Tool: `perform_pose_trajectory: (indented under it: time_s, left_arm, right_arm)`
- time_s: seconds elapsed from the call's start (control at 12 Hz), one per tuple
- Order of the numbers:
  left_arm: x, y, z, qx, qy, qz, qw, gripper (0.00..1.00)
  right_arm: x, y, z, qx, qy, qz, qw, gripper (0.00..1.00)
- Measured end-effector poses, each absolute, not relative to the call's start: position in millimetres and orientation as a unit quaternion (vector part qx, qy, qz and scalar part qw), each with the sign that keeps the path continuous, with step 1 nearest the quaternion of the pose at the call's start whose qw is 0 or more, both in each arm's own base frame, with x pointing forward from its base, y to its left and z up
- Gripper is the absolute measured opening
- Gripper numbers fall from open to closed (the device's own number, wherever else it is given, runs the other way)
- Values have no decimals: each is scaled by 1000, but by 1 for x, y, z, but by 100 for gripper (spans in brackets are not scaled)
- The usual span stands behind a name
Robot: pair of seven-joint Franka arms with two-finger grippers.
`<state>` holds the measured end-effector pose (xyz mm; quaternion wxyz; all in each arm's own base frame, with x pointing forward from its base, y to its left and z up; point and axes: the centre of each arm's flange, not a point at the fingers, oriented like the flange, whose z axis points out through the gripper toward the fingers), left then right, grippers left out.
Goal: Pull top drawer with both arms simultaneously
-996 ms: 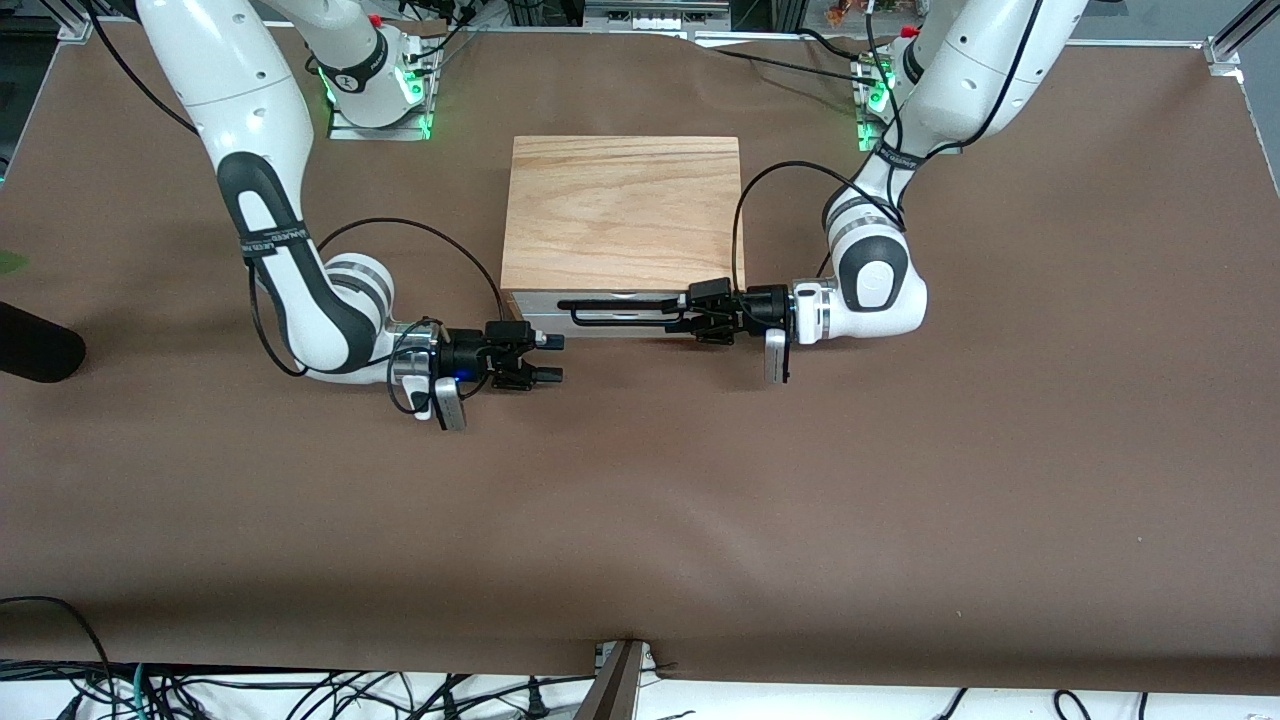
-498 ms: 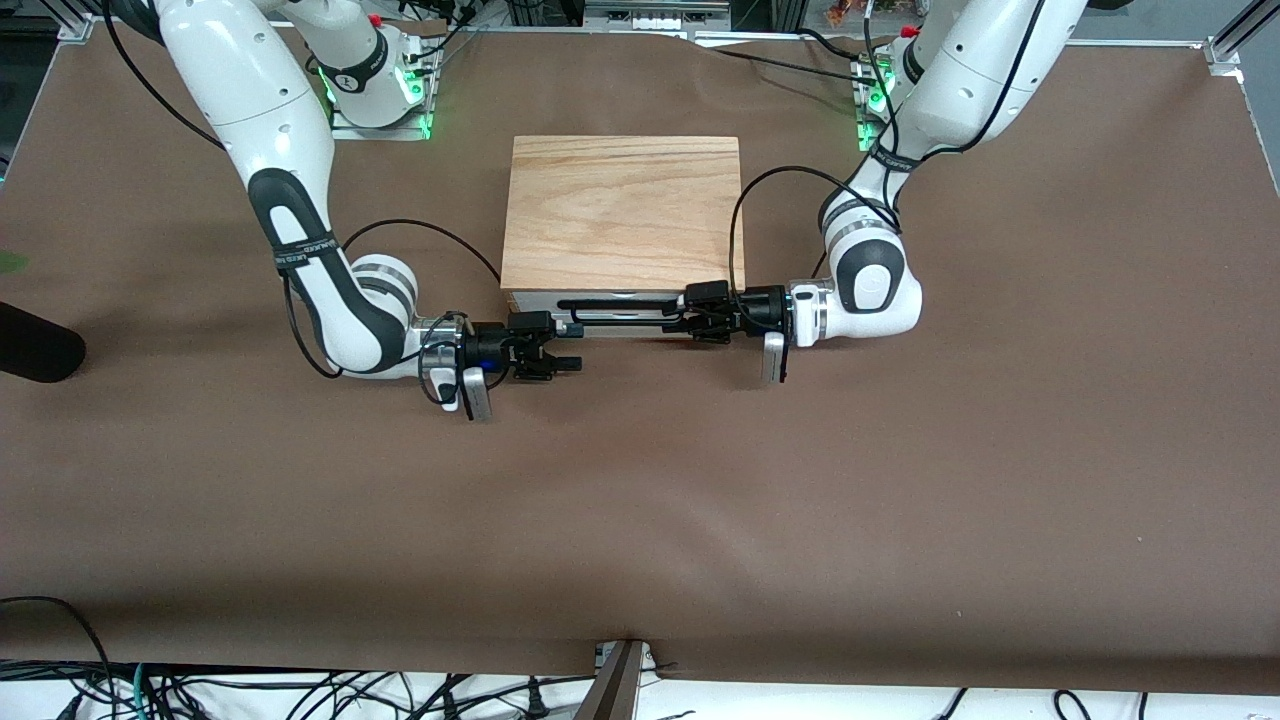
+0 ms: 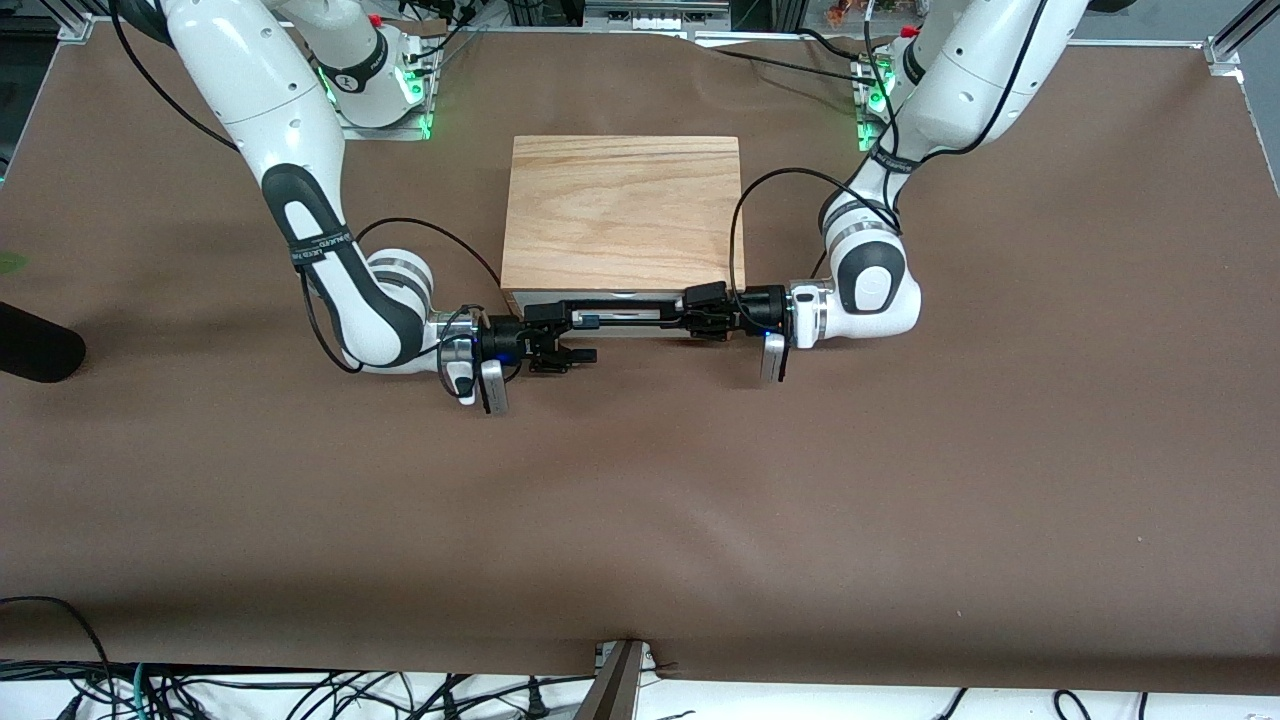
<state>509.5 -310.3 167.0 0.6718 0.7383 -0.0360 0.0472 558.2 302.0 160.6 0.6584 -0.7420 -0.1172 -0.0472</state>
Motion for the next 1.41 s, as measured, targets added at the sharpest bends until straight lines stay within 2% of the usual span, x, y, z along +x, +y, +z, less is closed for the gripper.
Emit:
perform_pose_trajectory:
  time_s: [0.08, 0.33, 0.5, 0.58, 0.66, 1.0, 1.41]
  left_arm:
    - [508, -310, 163, 738, -32, 43, 672, 19]
    - [507, -310, 160, 733, -25, 40, 679, 18]
    - [507, -310, 160, 732, -23, 39, 680, 18]
    - [507, -310, 159, 731, -23, 39, 681, 18]
    - [507, -310, 159, 730, -22, 38, 682, 18]
    - [507, -310, 155, 722, -20, 34, 691, 18]
    - [508, -310, 154, 721, -17, 31, 692, 18]
  right_arm:
    - [558, 303, 161, -741, -118, -46, 659, 100]
    - [557, 304, 161, -741, -118, -46, 660, 95]
    - [558, 303, 161, -741, -117, -47, 660, 75]
    - [558, 303, 161, -741, -117, -47, 660, 74]
    - [558, 303, 161, -741, -117, -47, 660, 68]
    - [556, 304, 160, -740, -118, -46, 660, 66]
    - [537, 312, 150, -732, -121, -28, 669, 66]
